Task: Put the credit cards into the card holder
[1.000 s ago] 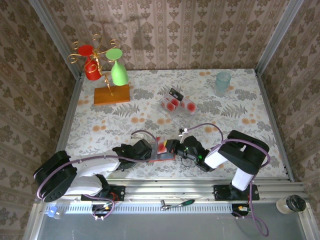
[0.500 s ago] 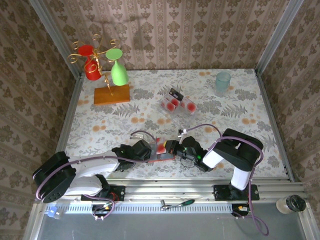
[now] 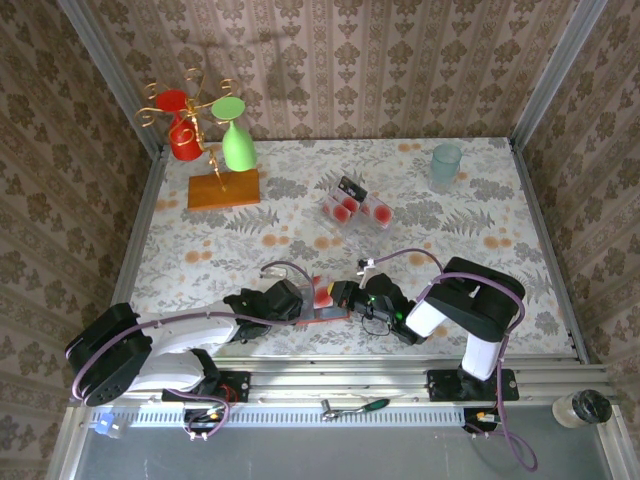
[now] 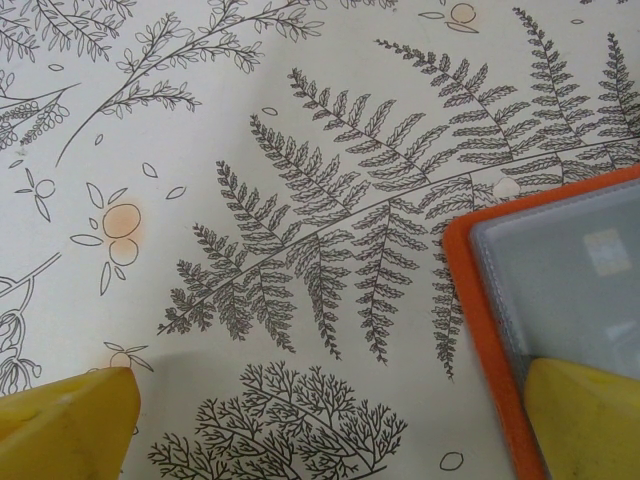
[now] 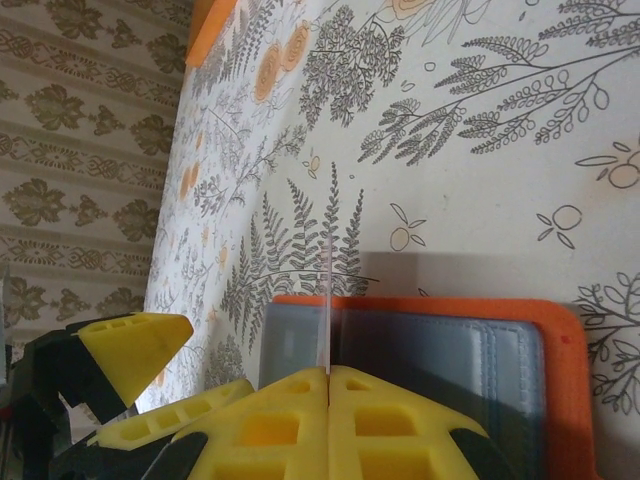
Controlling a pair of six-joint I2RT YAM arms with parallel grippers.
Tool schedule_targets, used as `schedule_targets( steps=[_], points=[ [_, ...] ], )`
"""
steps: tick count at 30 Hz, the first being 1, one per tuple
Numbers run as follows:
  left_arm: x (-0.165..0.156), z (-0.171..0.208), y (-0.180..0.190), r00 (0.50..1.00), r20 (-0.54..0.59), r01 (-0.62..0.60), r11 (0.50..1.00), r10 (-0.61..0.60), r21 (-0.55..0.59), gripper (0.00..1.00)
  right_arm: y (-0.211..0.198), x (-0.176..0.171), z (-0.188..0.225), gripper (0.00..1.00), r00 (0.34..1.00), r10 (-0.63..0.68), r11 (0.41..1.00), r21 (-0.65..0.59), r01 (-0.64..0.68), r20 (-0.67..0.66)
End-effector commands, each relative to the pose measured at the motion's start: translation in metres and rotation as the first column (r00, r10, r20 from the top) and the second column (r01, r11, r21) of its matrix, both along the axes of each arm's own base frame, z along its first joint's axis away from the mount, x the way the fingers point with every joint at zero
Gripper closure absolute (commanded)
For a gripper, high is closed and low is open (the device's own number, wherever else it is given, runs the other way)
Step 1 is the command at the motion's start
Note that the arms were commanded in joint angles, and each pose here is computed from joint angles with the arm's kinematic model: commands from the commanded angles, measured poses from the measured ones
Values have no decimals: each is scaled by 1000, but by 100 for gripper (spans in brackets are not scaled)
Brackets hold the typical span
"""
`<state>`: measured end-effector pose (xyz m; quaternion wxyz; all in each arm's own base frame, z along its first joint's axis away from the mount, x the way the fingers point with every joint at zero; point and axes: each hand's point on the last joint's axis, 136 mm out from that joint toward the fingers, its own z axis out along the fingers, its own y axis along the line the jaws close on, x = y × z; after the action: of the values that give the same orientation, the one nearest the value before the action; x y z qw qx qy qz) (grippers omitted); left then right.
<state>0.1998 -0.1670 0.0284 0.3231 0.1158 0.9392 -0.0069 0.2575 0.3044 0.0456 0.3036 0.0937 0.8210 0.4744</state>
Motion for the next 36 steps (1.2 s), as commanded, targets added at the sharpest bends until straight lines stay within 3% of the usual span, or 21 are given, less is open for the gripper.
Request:
schedule_targets(
  steps=[1,36],
  points=[
    [-7,-6,10,1000,-16,-5,999,5,33,0,-2,-4,-7,100,1000,8,1000,-23,-8,-1],
    [-7,-7,10,1000,-16,-6,999,6,34,0,-8,-28,-28,100,998,27,993,-116,-33,-52]
  ],
)
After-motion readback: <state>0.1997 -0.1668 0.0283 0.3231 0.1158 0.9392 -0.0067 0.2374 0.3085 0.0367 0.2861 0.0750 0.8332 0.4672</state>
